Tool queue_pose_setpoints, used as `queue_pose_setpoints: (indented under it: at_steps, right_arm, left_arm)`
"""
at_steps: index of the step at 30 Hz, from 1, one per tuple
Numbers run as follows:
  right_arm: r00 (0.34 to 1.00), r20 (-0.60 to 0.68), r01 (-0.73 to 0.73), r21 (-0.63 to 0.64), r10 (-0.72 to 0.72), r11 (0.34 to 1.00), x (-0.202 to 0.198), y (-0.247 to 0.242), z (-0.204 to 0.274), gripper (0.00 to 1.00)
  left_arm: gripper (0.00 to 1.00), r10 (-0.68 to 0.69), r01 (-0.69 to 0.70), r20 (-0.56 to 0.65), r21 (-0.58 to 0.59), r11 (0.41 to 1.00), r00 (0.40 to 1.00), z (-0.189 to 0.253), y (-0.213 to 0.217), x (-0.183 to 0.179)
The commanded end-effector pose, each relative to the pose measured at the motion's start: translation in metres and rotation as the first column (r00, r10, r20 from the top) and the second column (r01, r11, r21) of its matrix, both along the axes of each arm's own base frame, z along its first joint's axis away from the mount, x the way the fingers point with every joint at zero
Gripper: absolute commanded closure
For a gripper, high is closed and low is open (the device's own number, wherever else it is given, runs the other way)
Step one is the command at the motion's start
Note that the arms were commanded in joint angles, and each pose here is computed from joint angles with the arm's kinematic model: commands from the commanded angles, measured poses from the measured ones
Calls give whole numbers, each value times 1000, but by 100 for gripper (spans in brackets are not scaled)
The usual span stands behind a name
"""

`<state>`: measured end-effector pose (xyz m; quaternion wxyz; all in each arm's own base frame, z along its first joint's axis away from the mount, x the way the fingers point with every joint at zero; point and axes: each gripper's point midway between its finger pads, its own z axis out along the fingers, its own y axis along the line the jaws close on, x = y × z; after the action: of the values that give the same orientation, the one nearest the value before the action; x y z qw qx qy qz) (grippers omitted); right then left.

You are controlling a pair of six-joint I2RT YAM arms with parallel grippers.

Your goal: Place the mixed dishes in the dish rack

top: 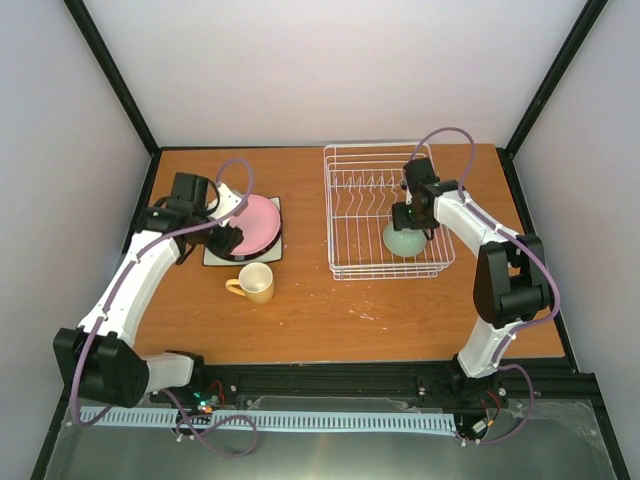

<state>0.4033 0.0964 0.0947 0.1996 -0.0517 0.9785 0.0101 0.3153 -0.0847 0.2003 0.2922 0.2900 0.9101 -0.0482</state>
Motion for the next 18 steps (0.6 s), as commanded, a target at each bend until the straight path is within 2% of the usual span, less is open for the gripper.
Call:
queue_pose_setpoints:
  at_steps: [1,8,18]
  right_arm:
    - [996,84,6,10,-7,1000,23,7,22,30]
    - [997,71,4,4,-4,1000,20,6,20,29]
    - [986,169,9,4,-10,1000,29,3,59,29]
  left_arm:
    - [40,-48,49,-23,41,998,999,-6,4,-23]
    - [38,-48,50,-57,42,998,997,-20,5,-36]
    - [39,-98,93,-156,-40,995,983,-47,-12,-59]
